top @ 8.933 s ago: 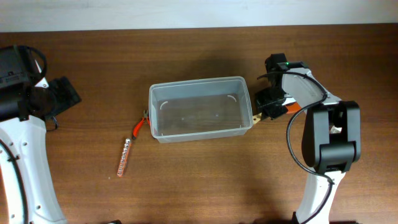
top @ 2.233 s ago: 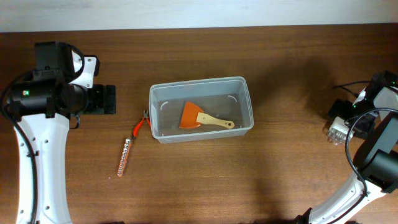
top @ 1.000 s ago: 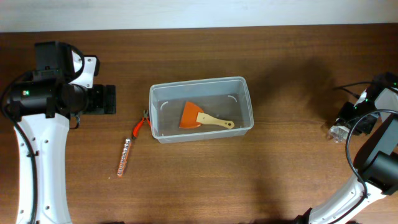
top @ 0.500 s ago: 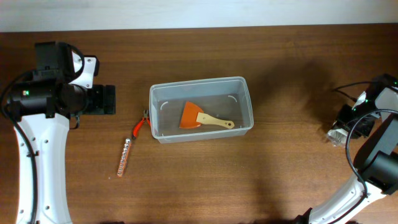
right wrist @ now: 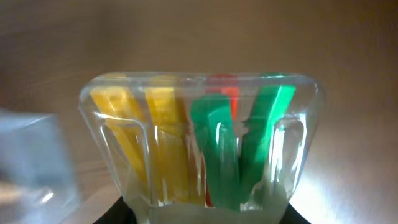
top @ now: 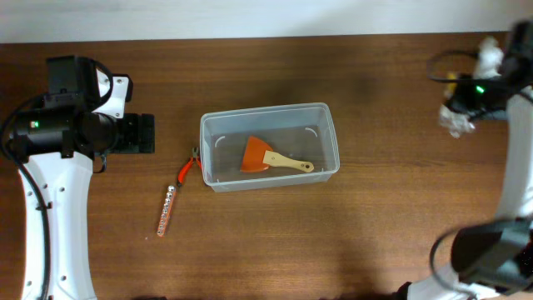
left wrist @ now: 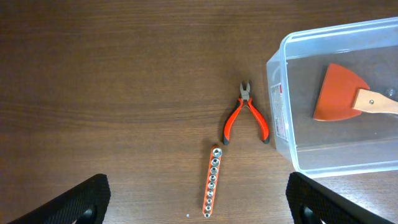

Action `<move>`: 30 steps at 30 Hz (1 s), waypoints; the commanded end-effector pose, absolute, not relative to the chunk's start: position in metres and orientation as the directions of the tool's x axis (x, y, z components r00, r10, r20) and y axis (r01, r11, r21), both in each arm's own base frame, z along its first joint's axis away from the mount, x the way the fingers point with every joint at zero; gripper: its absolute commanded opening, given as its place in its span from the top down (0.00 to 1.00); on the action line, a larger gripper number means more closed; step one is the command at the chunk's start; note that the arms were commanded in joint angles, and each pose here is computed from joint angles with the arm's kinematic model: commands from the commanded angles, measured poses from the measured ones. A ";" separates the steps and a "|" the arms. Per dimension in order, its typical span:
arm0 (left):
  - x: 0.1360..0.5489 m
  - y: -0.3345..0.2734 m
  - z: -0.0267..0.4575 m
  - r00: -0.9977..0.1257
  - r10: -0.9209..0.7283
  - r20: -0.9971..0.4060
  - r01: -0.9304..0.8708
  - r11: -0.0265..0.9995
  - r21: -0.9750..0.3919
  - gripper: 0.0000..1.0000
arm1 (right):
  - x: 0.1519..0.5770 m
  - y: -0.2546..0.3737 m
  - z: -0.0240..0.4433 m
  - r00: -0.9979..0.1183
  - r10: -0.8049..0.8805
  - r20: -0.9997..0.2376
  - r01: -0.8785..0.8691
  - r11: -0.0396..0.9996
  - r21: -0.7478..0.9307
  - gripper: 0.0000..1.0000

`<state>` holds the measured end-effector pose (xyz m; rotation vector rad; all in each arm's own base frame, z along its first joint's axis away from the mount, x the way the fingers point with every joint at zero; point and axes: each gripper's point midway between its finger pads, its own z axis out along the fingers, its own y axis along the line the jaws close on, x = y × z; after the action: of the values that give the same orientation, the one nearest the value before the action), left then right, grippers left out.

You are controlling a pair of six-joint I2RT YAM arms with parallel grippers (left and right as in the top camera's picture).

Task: Pack container
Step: 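Grasp the clear pack of yellow and green markers with the right gripper, then carry the marker pack over the container and lower it in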

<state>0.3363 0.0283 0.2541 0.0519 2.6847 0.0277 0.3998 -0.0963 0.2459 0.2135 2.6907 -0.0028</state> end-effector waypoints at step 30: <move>0.335 0.026 0.253 -0.897 0.059 -0.438 0.051 0.998 0.030 0.07 | 0.384 0.224 0.093 -0.206 -0.969 -0.134 -0.978 0.203 0.037 0.92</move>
<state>0.3365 0.0282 0.2543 0.0521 2.6839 0.0268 0.3863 0.2210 0.1066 -1.8897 2.3655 0.1496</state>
